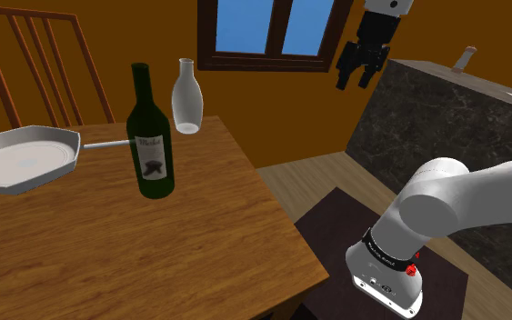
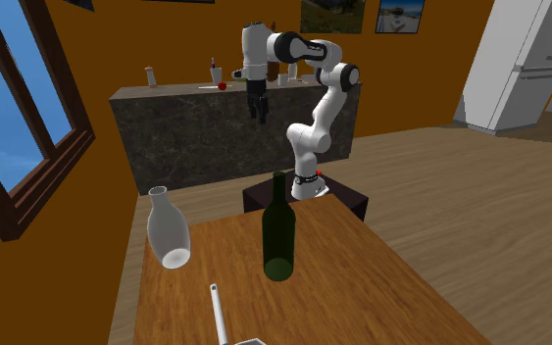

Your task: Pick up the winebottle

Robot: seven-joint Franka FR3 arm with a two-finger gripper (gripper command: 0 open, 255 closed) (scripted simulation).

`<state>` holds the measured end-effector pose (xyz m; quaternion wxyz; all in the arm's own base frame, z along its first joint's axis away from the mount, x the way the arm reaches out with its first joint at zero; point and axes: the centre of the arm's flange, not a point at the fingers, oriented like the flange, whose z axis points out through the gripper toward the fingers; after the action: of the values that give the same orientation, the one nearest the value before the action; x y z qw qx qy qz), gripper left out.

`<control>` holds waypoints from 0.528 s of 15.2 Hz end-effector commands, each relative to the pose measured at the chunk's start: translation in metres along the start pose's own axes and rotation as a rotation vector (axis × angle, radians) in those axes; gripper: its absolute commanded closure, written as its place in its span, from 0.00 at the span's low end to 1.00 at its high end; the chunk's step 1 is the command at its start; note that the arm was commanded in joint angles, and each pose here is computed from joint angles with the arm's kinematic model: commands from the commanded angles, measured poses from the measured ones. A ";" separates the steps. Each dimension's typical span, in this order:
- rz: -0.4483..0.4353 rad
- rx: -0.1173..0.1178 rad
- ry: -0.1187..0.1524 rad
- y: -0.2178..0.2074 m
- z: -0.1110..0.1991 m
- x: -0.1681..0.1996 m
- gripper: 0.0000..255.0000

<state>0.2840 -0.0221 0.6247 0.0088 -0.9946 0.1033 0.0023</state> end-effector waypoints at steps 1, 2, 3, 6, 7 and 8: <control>0.000 0.000 0.000 0.000 0.000 0.000 0.00; -0.001 0.000 0.003 -0.013 0.000 0.004 0.00; -0.001 -0.001 0.005 -0.025 -0.001 0.007 0.00; -0.003 -0.001 0.014 -0.063 -0.001 0.018 0.00; -0.004 -0.002 0.016 -0.076 -0.002 0.022 0.00; -0.004 -0.002 0.019 -0.088 -0.002 0.025 0.00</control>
<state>0.3200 0.0474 0.6272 0.0067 -0.9948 0.1014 -0.0057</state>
